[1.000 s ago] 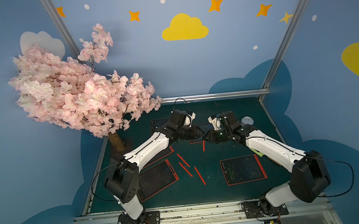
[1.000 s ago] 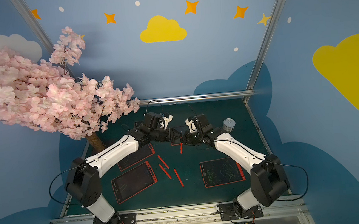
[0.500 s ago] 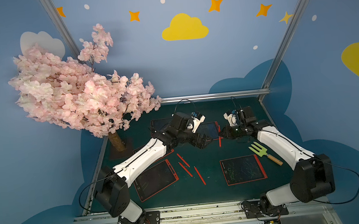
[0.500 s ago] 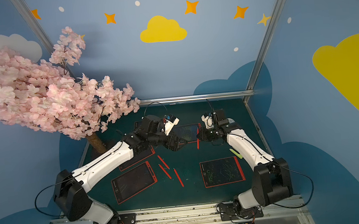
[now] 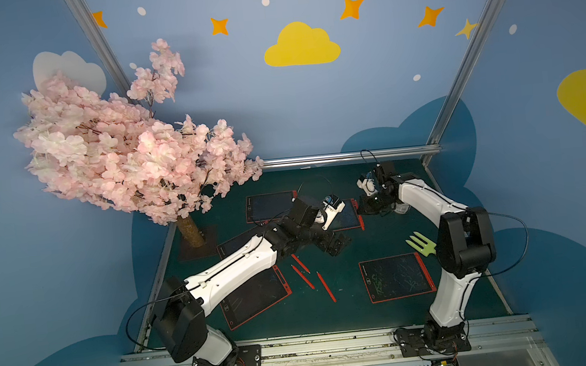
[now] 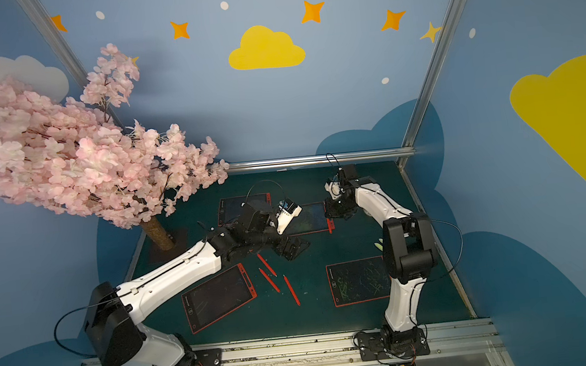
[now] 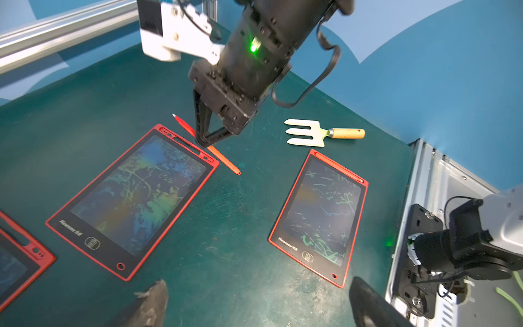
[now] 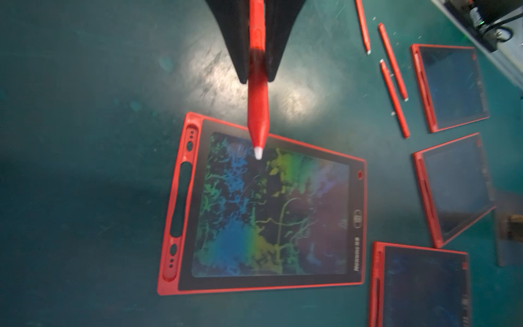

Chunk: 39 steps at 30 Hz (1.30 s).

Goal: Place the stylus back onto the writing tablet
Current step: Place the stylus on the writing tablet.

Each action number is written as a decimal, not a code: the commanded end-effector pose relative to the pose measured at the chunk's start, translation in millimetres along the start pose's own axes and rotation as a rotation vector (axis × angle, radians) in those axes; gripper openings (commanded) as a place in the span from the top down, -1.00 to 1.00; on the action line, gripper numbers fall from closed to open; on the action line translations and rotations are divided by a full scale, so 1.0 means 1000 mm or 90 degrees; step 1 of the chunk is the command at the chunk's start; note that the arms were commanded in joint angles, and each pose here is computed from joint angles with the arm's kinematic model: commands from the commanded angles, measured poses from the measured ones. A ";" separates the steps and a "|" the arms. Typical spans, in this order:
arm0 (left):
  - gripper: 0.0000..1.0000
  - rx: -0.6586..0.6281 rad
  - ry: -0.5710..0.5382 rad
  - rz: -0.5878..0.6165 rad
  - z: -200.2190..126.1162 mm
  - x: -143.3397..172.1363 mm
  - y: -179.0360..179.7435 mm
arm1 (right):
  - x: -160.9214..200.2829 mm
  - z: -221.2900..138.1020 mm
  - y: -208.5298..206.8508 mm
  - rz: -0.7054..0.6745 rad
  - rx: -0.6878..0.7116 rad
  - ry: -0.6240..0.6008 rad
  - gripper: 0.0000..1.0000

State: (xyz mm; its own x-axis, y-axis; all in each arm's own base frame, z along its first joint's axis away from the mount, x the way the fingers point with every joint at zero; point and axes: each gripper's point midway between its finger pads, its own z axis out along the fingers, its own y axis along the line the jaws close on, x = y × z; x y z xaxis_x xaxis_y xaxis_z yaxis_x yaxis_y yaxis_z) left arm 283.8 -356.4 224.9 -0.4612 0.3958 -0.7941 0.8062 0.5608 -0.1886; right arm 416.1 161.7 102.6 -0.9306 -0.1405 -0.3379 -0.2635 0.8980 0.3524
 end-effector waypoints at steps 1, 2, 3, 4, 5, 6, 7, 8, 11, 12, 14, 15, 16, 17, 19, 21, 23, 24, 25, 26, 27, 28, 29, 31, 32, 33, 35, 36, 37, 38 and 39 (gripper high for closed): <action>-0.99 0.000 -0.023 0.015 -0.008 -0.009 -0.002 | -0.014 0.001 -0.011 -0.013 0.042 -0.006 0.89; -0.99 0.003 -0.023 0.014 -0.008 -0.009 -0.003 | -0.015 0.005 -0.014 -0.010 0.050 -0.001 0.89; -0.99 0.006 -0.022 0.014 -0.007 -0.009 -0.004 | -0.018 0.007 -0.017 -0.008 0.058 0.003 0.90; -0.99 0.008 -0.020 0.012 -0.007 -0.009 -0.004 | -0.020 0.010 -0.021 -0.006 0.067 0.007 0.90; -0.99 0.012 -0.019 0.011 -0.007 -0.009 -0.005 | -0.023 0.012 -0.024 -0.006 0.076 0.010 0.91; -0.99 0.015 -0.019 0.009 -0.007 -0.009 -0.006 | -0.024 0.015 -0.026 -0.006 0.083 0.013 0.91; -0.99 0.019 -0.020 0.009 -0.007 -0.009 -0.007 | -0.026 0.018 -0.029 -0.005 0.087 0.016 0.91; -0.99 0.024 -0.021 0.008 -0.007 -0.010 -0.009 | -0.028 0.021 -0.031 -0.003 0.090 0.020 0.92; -0.99 0.033 -0.024 0.008 -0.009 -0.011 -0.011 | -0.035 0.026 -0.033 -0.005 0.093 0.023 0.92; -0.99 0.035 -0.025 0.008 -0.009 -0.011 -0.012 | -0.037 0.027 -0.033 -0.005 0.094 0.022 0.92; -0.99 0.039 -0.028 0.010 -0.011 -0.012 -0.014 | -0.041 0.029 -0.035 -0.005 0.096 0.022 0.92; -0.99 0.041 -0.028 0.010 -0.011 -0.012 -0.014 | -0.042 0.030 -0.035 -0.006 0.097 0.022 0.91; -0.99 0.042 -0.029 0.010 -0.012 -0.013 -0.014 | -0.043 0.032 -0.036 -0.007 0.098 0.025 0.92; -0.99 0.043 -0.029 0.010 -0.012 -0.013 -0.015 | -0.044 0.034 -0.036 -0.006 0.097 0.028 0.91; -0.99 0.042 -0.032 0.008 -0.013 -0.015 -0.015 | -0.044 0.039 -0.037 -0.006 0.098 0.035 0.91; -0.99 0.043 -0.033 0.008 -0.014 -0.016 -0.015 | -0.044 0.044 -0.038 -0.007 0.101 0.039 0.91; -0.99 0.064 -0.034 0.009 -0.015 -0.016 -0.021 | -0.043 0.049 -0.039 -0.006 0.102 0.045 0.91; -0.99 0.065 -0.034 0.008 -0.016 -0.016 -0.022 | -0.042 0.051 -0.041 -0.006 0.104 0.048 0.91; -0.99 0.066 -0.035 0.008 -0.016 -0.016 -0.022 | -0.042 0.053 -0.041 -0.006 0.104 0.050 0.90; -0.99 0.066 -0.036 0.008 -0.016 -0.016 -0.022 | -0.042 0.056 -0.041 -0.005 0.104 0.051 0.90; -0.99 0.066 -0.035 0.008 -0.016 -0.016 -0.022 | -0.042 0.057 -0.041 -0.006 0.104 0.054 0.90; -0.99 0.065 -0.035 0.008 -0.016 -0.016 -0.022 | -0.041 0.060 -0.042 -0.006 0.104 0.057 0.90; -0.99 0.066 -0.034 0.008 -0.015 -0.015 -0.022 | -0.041 0.061 -0.041 -0.008 0.104 0.059 0.90; -0.99 0.066 -0.035 0.008 -0.015 -0.016 -0.022 | -0.040 0.064 -0.041 -0.012 0.108 0.064 0.90; -0.99 0.066 -0.033 0.007 -0.015 -0.015 -0.021 | -0.040 0.066 -0.042 -0.013 0.110 0.066 0.90; -0.99 0.067 -0.032 0.007 -0.015 -0.015 -0.022 | -0.040 0.067 -0.042 -0.014 0.112 0.068 0.90; -0.99 0.067 -0.033 0.008 -0.015 -0.016 -0.022 | -0.039 0.070 -0.044 -0.013 0.116 0.073 0.90; -0.99 0.066 -0.032 0.008 -0.014 -0.015 -0.021 | -0.039 0.070 -0.045 -0.013 0.118 0.073 0.90; -0.99 0.066 -0.033 0.008 -0.015 -0.016 -0.022 | -0.039 0.071 -0.045 -0.013 0.118 0.074 0.90; -0.99 0.065 -0.033 0.009 -0.015 -0.016 -0.022 | -0.040 0.071 -0.045 -0.013 0.119 0.074 0.90; -0.99 0.065 -0.032 0.007 -0.015 -0.015 -0.022 | -0.040 0.072 -0.046 -0.011 0.120 0.076 0.89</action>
State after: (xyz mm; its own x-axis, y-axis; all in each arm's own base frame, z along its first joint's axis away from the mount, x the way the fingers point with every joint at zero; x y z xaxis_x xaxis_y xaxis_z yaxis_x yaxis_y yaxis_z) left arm 270.7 -362.6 237.3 -0.4521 0.3813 -0.8063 0.8365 0.4951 -0.2349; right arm 482.9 156.1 40.0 -0.9518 -0.1802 -0.2484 -0.2303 0.9543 0.1903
